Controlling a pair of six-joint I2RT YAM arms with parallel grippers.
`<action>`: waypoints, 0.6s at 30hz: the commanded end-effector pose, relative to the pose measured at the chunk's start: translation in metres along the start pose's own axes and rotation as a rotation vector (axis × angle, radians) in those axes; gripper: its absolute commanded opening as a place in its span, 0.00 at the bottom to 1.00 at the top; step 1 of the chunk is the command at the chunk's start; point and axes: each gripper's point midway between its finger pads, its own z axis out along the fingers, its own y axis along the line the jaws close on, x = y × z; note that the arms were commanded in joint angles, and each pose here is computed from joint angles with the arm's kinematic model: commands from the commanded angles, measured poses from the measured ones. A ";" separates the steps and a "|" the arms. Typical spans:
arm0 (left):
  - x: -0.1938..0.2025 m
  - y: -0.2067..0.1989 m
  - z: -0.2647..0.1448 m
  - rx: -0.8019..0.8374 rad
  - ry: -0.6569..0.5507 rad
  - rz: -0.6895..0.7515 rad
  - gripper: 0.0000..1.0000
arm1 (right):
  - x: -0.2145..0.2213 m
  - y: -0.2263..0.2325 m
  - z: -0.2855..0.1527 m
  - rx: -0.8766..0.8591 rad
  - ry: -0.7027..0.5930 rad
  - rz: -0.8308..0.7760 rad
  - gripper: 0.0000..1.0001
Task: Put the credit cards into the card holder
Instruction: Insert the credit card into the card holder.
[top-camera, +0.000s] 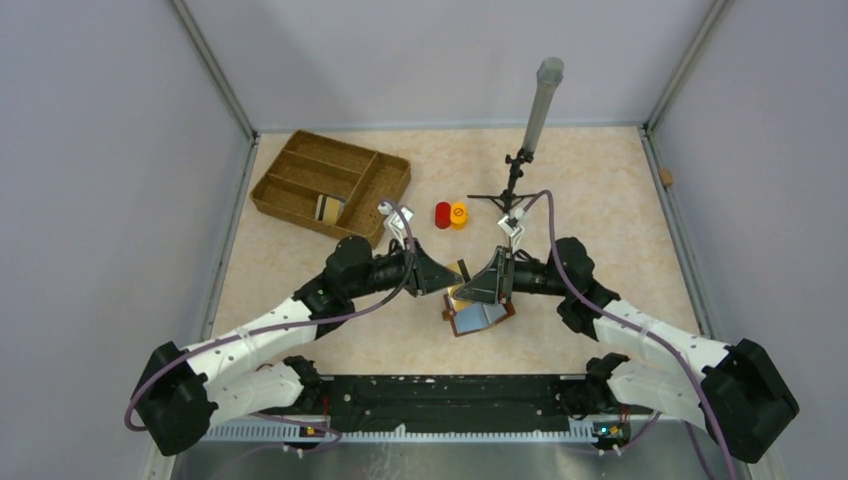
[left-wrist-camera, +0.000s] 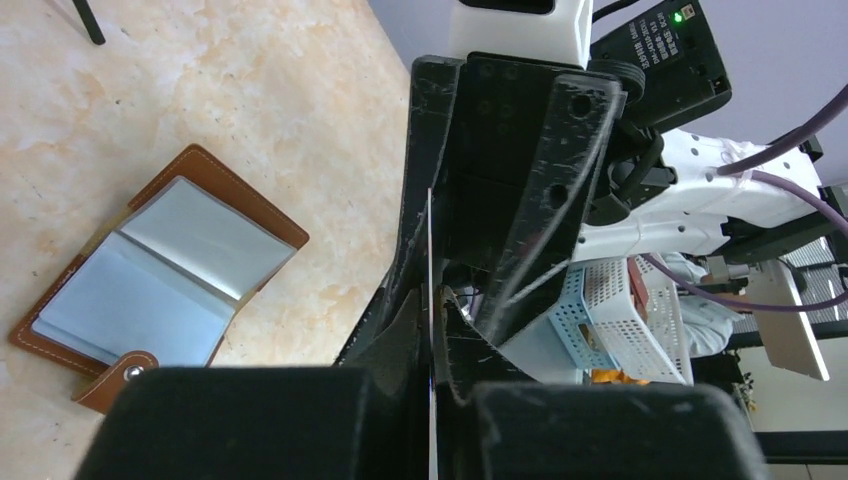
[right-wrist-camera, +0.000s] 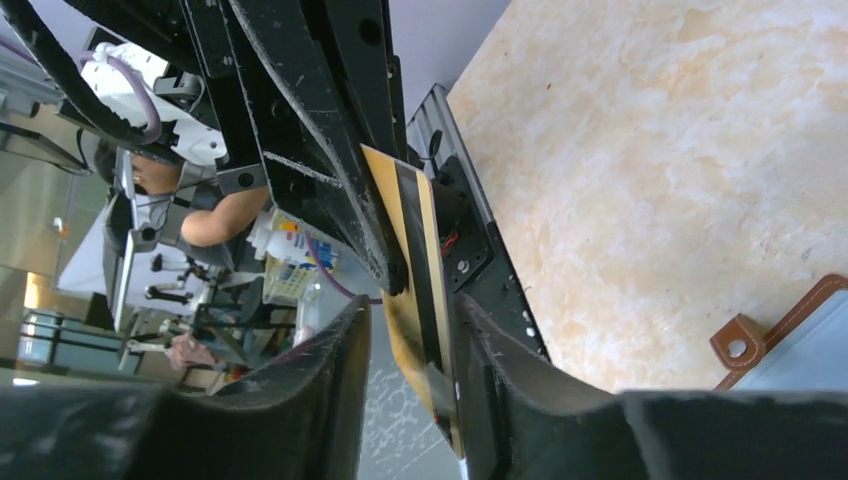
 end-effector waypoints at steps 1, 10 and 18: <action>-0.008 -0.014 -0.006 0.067 -0.051 0.036 0.00 | -0.008 0.010 -0.008 -0.022 -0.015 -0.070 0.44; -0.001 -0.028 -0.011 0.141 -0.017 0.042 0.00 | -0.013 0.014 -0.023 -0.029 -0.017 -0.103 0.47; 0.002 -0.028 -0.006 0.160 0.008 0.022 0.00 | -0.005 0.015 -0.022 -0.068 0.027 -0.086 0.11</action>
